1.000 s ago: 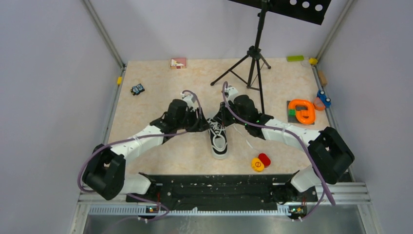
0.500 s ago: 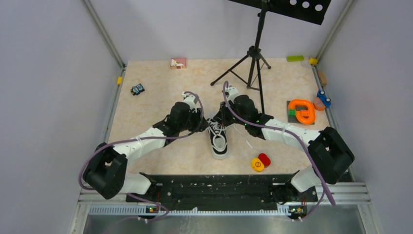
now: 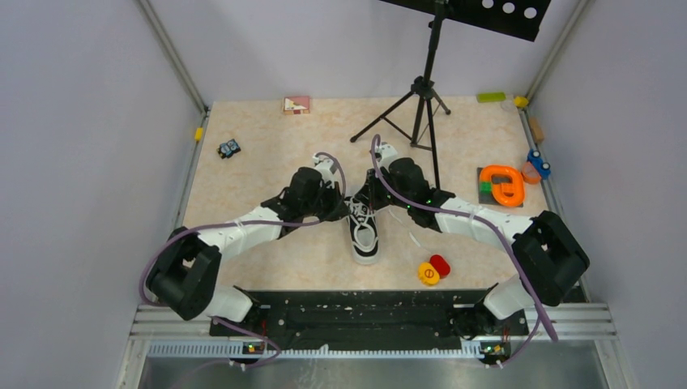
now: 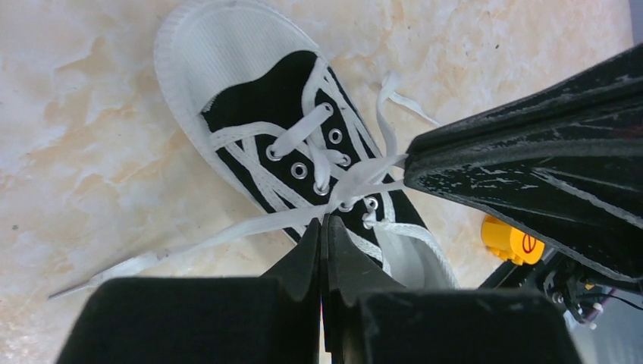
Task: Tie the shoes
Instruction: Wrap the shoelace around the shoelace.
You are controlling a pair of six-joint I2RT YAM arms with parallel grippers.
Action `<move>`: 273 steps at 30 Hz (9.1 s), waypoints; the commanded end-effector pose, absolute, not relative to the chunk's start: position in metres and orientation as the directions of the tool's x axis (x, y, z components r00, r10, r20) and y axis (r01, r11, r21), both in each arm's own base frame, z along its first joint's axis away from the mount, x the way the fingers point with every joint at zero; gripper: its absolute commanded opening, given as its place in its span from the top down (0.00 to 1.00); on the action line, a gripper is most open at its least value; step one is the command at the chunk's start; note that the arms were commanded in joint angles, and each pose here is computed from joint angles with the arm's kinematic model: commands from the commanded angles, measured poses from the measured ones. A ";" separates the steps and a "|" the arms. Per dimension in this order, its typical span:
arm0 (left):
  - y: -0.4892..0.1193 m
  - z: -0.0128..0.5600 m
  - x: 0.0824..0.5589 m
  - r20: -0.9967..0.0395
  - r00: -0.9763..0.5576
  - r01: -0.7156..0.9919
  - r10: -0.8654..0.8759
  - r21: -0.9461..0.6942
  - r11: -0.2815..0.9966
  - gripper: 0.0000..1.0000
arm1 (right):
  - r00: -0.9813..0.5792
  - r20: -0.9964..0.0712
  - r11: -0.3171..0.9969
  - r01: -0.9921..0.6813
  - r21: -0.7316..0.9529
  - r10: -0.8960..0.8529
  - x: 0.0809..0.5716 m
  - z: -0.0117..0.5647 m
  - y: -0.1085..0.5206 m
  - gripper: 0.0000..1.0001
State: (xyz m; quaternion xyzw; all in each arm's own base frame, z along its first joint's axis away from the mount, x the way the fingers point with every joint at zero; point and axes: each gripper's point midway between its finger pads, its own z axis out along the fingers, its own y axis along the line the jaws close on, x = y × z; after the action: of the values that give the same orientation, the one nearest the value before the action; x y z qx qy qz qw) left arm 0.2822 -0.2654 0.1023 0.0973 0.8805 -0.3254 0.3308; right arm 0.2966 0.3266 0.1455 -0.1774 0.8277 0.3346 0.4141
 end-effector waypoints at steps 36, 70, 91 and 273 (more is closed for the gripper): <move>-0.269 0.122 0.292 -0.672 -0.741 0.391 -0.011 -0.444 0.806 0.49 | -0.540 -0.841 0.687 -0.600 0.411 0.031 0.300 0.169 0.336 1.00; -0.296 0.115 0.291 -0.632 -0.774 0.451 0.036 -0.511 0.731 1.00 | -0.549 -0.835 0.691 -0.589 0.420 0.039 0.301 0.165 0.336 1.00; -0.298 0.132 0.282 -0.643 -0.765 0.443 -0.050 -0.580 0.684 0.60 | -0.545 -0.837 0.698 -0.580 0.420 0.051 0.303 0.168 0.335 1.00; -0.288 0.119 0.286 -0.735 -0.673 0.420 -0.088 -0.477 0.772 0.69 | -0.565 -0.823 0.705 -0.561 0.434 0.057 0.304 0.163 0.335 1.00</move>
State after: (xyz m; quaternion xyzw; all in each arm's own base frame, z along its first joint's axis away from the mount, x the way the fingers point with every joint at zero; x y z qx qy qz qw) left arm 0.2718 -0.2748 0.0917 0.0896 0.8784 -0.3031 0.3586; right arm 0.3018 0.3238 0.1420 -0.1525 0.8353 0.3264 0.4153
